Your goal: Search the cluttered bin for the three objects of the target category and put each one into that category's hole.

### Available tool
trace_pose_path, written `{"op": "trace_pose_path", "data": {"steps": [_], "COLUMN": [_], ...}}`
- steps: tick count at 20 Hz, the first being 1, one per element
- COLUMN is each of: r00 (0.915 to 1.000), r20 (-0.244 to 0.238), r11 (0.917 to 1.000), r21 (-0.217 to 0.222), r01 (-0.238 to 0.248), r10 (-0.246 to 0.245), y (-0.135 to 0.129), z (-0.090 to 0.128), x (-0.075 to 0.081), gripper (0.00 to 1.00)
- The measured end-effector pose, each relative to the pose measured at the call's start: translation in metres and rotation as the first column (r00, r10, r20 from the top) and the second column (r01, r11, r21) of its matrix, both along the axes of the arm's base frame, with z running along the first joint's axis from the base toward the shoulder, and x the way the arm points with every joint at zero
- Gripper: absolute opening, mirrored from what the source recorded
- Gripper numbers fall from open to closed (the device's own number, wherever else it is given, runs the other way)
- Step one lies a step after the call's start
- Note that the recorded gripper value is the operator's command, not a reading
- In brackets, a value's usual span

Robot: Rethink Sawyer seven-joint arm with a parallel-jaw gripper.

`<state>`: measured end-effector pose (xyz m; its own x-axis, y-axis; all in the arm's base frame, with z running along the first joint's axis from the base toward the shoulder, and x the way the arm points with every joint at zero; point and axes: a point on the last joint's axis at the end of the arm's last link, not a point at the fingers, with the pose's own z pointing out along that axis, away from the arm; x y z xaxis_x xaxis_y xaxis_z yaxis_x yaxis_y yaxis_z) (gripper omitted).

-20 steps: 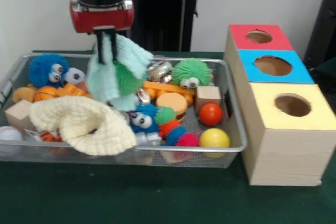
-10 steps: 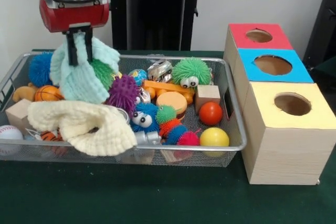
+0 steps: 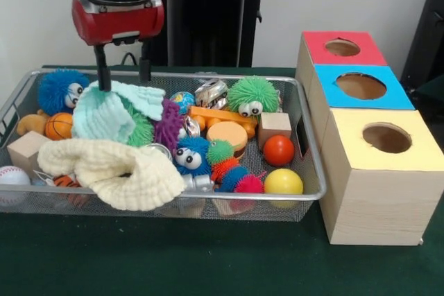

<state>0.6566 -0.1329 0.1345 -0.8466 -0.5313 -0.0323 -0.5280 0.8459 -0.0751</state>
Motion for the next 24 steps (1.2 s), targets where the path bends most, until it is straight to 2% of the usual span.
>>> {"op": "trace_pose_path", "data": {"steps": [2, 9, 11, 17, 21, 24], "r00": [0.9999, 0.9969, 0.996, 0.9949, 0.9937, 0.9915], "r20": [0.0, -0.002, -0.01, -0.028, -0.001, 0.048], "r11": [0.9999, 0.9969, 0.9959, 0.9949, 0.9931, 0.9922], "r21": [0.0, 0.008, 0.016, 0.03, 0.034, 0.024], "r01": [-0.011, -0.079, -0.089, -0.096, -0.112, -0.122], "r10": [0.011, 0.079, 0.089, 0.097, 0.112, 0.121], "y": [0.008, 0.067, 0.087, 0.123, 0.14, 0.142], "z": [0.001, 0.008, 0.01, 0.005, -0.005, -0.013], "x": [0.002, 0.008, 0.005, -0.007, -0.018, -0.023], "gripper": [1.0, 1.0, 1.0, 1.0, 1.0, 1.0]}}
